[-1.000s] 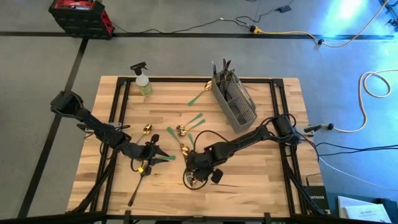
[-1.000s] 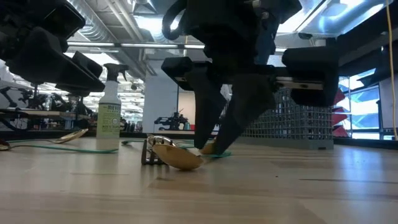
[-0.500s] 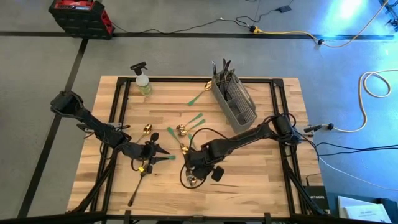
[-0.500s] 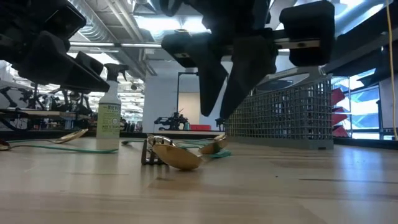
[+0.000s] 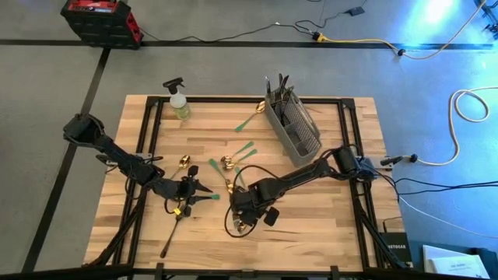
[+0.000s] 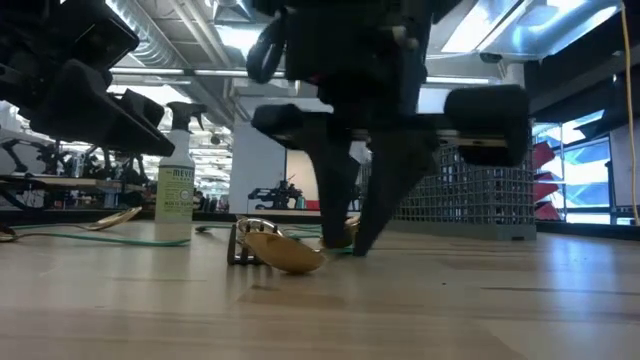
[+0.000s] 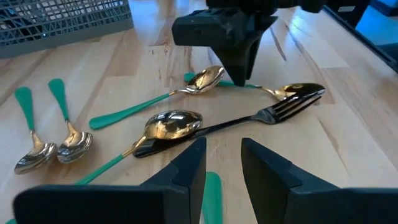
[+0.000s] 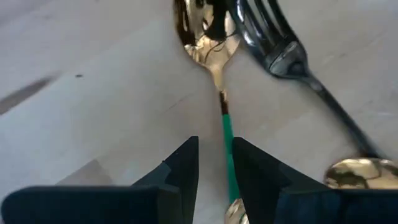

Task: Sort silverware
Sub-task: Put the green spoon into the silverware basket

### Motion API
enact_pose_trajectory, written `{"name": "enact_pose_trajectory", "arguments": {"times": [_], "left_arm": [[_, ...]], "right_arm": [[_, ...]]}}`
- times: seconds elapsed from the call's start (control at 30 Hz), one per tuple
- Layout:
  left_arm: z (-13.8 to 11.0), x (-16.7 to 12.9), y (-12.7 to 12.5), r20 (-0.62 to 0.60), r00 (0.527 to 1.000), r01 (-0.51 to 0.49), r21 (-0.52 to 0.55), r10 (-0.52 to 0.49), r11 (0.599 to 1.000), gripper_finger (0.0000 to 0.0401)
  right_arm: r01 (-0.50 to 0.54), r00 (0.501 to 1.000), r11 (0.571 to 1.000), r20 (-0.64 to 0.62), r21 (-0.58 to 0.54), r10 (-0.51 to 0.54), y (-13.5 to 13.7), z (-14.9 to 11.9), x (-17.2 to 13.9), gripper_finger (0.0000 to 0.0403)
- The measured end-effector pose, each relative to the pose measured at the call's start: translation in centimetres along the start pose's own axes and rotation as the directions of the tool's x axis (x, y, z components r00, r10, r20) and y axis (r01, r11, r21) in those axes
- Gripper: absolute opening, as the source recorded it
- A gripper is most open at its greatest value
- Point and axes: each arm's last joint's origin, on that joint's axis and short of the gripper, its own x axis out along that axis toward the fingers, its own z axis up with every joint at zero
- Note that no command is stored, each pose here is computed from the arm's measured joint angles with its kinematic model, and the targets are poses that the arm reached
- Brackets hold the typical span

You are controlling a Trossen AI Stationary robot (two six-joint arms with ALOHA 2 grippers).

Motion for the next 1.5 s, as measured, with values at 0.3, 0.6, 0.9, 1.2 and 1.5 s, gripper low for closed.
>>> {"name": "enact_pose_trajectory", "arguments": {"times": [0.3, 0.6, 0.9, 1.2, 1.5], "left_arm": [[0.0, 0.0, 0.0, -0.002, 1.000, -0.002, 0.001, 0.002, 1.000, 0.0086], [-0.2, 0.0, 0.0, -0.018, 1.000, -0.006, -0.010, 0.006, 1.000, 0.0086], [-0.4, 0.0, 0.1, -0.034, 0.999, -0.010, -0.009, 0.010, 1.000, 0.0086], [-0.5, 0.0, 0.1, -0.049, 0.999, -0.014, -0.016, 0.014, 1.000, 0.0086], [-0.5, 0.0, 0.1, -0.049, 0.999, -0.015, -0.014, 0.014, 1.000, 0.0086]], "right_arm": [[0.035, 0.998, 0.999, 0.052, -0.008, -0.035, -1.1, 1.6, -2.3, 0.0082], [-0.069, 0.998, 0.997, -0.012, -0.026, 0.069, -2.1, 2.7, 0.8, 0.0082], [-0.099, 0.993, 0.995, -0.070, -0.017, 0.098, -2.3, 2.9, 0.6, 0.0082], [-0.094, 0.993, 0.995, -0.078, -0.017, 0.092, -2.3, 2.8, 0.8, 0.0038], [-0.097, 0.992, 0.995, -0.083, -0.019, 0.095, -2.3, 2.7, 0.8, 0.0004]]}}
